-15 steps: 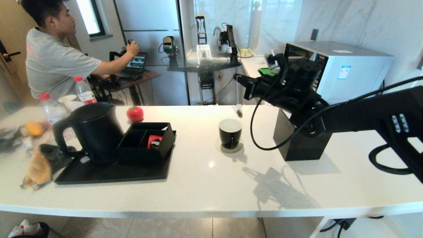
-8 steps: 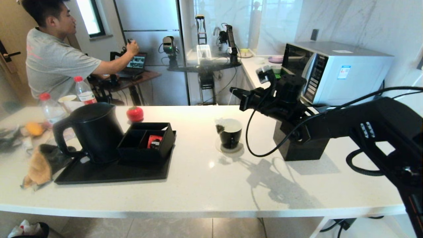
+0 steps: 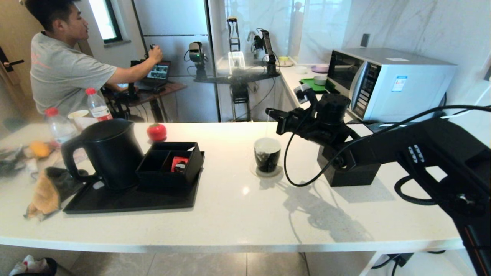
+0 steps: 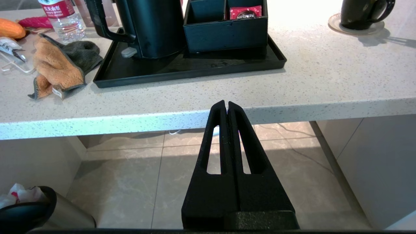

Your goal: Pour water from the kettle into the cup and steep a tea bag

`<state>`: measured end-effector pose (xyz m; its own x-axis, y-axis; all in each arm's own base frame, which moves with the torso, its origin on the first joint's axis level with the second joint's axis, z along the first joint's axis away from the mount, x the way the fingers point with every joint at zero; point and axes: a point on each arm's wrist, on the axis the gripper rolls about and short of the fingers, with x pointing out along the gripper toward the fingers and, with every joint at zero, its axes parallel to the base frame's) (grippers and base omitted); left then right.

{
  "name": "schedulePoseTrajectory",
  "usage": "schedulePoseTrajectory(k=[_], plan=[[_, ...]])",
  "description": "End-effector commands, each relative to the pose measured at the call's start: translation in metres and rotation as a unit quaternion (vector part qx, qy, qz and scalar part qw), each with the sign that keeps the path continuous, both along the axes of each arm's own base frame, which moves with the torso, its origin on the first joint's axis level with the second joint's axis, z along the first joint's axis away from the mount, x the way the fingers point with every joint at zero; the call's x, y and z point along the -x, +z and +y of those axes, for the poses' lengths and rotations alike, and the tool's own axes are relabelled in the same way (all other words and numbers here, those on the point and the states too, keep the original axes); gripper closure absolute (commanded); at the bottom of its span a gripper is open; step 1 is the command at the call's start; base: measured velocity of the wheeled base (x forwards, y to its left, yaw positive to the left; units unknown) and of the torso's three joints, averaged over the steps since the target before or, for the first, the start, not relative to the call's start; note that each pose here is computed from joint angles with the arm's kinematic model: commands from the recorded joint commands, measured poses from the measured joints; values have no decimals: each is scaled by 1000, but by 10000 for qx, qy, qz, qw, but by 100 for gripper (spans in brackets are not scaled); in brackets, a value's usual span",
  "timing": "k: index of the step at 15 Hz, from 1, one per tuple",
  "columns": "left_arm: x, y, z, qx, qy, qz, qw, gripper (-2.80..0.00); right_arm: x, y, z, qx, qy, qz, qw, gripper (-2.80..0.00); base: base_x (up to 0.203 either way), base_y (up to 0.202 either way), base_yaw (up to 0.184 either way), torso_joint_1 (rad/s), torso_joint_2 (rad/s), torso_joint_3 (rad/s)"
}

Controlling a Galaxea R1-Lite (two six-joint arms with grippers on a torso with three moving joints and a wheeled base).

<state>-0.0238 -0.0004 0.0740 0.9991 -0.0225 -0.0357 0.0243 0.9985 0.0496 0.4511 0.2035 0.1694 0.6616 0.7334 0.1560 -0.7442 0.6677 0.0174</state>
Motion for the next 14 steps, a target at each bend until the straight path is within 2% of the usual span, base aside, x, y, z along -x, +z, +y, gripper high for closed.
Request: schedulePoseTrajectory(k=[1,7,10,14], plan=[[0,0,0,-1,5,5,10000,0,1,11,-2,-59,4,-117,9999,0,0,0,0,0,0,0],[0,0,0,-1,3,0,10000,0,-1,41,-12,-154,-89,-353,9992,0,0,0,0,0,0,0],[0,0,0,-1,0,5,10000,0,-2,35,-13,-130,-104,-296,9994,0,0,0,0,0,0,0],[0,0,0,-1,5,5,10000,0,-4,12,-11,-24,-99,-75,9999,0,0,0,0,0,0,0]])
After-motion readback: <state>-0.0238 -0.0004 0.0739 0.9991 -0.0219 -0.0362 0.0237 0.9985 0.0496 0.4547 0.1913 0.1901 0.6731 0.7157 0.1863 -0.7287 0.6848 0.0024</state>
